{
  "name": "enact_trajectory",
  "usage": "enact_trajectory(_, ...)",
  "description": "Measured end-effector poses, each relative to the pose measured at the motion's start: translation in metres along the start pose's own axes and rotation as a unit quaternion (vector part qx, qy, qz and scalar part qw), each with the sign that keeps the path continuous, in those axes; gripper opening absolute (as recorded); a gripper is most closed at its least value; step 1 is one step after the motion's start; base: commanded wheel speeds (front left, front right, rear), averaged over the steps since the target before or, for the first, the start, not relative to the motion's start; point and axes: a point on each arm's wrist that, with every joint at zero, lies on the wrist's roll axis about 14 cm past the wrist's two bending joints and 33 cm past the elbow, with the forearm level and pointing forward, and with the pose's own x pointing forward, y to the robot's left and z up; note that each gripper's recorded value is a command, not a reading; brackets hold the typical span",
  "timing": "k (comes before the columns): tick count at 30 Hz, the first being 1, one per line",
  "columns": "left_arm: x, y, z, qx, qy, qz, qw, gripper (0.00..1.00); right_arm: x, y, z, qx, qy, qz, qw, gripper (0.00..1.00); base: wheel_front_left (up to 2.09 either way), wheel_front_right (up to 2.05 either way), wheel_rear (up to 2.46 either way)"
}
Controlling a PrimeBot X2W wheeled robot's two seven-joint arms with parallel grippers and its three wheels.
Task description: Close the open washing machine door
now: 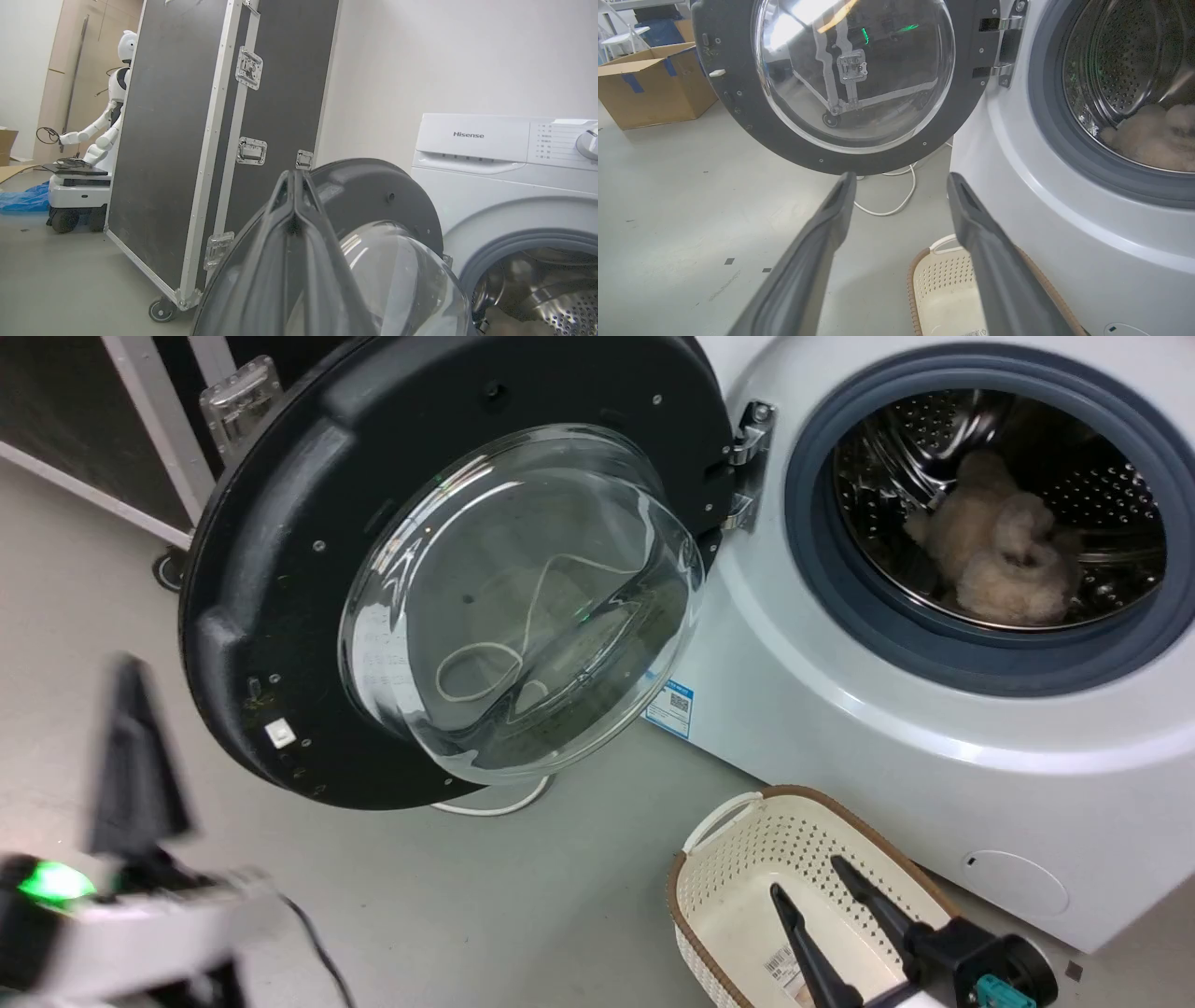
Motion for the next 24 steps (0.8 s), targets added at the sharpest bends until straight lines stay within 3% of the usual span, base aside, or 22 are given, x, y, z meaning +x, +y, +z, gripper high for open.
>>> enact_trajectory(6,0.037,0.039,0.026,-0.029,-0.058,0.031,0.997,0.0,-0.005,0.0,-0.006,0.004,0.007,-0.004,1.0,1.0,0.0,0.0,0.0)
enact_trajectory(10,0.083,0.059,0.03,0.017,-0.031,0.011,0.999,0.0,-0.008,-0.01,-0.008,0.002,0.008,-0.018,1.0,1.0,0.0,0.0,0.0)
enact_trajectory(14,0.109,0.08,-0.001,-0.068,0.028,0.06,0.995,0.0,-0.012,-0.018,-0.015,0.007,0.014,-0.028,0.999,1.0,0.0,0.0,0.0)
enact_trajectory(18,0.124,0.096,-0.043,-0.18,0.103,0.118,0.971,0.0,-0.017,-0.028,-0.025,0.008,0.027,-0.036,0.999,1.0,0.0,0.0,0.0)
enact_trajectory(24,0.127,0.107,-0.095,-0.249,0.21,0.166,0.931,0.0,-0.023,-0.036,-0.034,0.012,0.038,-0.04,0.998,1.0,0.0,0.0,0.0)
